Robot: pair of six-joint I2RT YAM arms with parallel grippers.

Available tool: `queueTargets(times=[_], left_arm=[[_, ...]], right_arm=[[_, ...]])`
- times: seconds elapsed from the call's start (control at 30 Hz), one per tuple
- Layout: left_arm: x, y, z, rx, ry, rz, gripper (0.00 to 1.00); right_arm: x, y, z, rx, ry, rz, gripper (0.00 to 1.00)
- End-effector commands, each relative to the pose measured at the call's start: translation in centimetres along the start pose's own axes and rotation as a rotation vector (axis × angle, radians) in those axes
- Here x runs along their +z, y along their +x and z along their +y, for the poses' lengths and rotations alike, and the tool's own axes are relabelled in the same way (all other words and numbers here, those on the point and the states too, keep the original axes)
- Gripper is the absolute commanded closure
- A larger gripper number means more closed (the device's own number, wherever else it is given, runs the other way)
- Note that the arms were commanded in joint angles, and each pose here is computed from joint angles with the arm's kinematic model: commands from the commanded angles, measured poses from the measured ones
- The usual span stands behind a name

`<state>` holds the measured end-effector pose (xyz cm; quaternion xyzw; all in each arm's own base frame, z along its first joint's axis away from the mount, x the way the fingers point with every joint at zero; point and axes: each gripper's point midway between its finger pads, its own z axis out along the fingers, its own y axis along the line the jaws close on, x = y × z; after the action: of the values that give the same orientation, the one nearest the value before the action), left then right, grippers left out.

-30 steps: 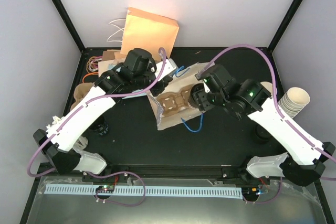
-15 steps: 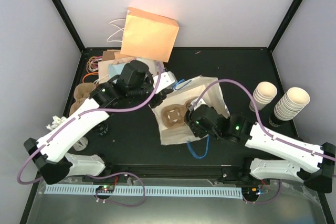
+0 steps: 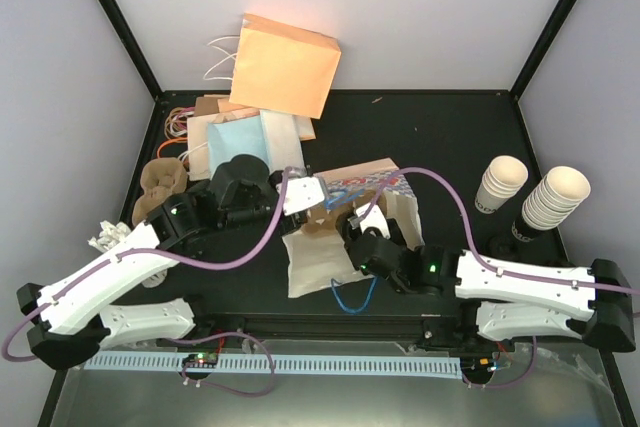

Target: Pack the takeout coffee

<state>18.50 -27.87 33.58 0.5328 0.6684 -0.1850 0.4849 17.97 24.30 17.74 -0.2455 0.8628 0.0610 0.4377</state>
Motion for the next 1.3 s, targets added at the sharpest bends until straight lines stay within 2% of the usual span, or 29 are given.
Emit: queueTargets(times=[0.0, 0.2, 0.4, 0.57, 0.63, 0.93, 1.13, 1.27], left_arm=[[-0.6, -0.5, -0.9, 0.065, -0.036, -0.036, 0.98], [-0.3, -0.2, -2.6, 0.045, -0.011, -0.028, 0.98], [0.1, -1.0, -3.3, 0.022, -0.003, -0.06, 0.99], [0.1, -1.3, -3.5, 0.013, -0.002, -0.065, 0.98], [0.1, -1.3, -3.5, 0.012, 0.002, -0.065, 0.98], [1.0, -0.4, -3.0, -0.005, -0.034, -0.011, 0.98], [0.5, -1.0, -3.2, -0.02, -0.019, -0.035, 0.98], [0.3, -1.3, -3.3, -0.032, -0.006, -0.048, 0.98]], right_arm=[[0.7, -0.1, -0.7, 0.073, 0.043, -0.085, 0.43], [1.1, 0.4, -1.5, 0.071, 0.108, -0.118, 0.43], [0.8, -0.8, 0.2, 0.07, 0.016, -0.16, 0.43], [0.2, -1.2, -4.0, 0.131, 0.256, -0.213, 0.48], [0.2, -1.3, -4.3, 0.121, 0.279, -0.217, 0.48], [-0.5, -1.8, -3.2, 0.157, 0.153, -0.242, 0.47], [-1.3, -1.6, -5.1, 0.165, 0.222, -0.258, 0.47], [-0.6, -1.1, -4.8, 0.136, 0.243, -0.206, 0.47]])
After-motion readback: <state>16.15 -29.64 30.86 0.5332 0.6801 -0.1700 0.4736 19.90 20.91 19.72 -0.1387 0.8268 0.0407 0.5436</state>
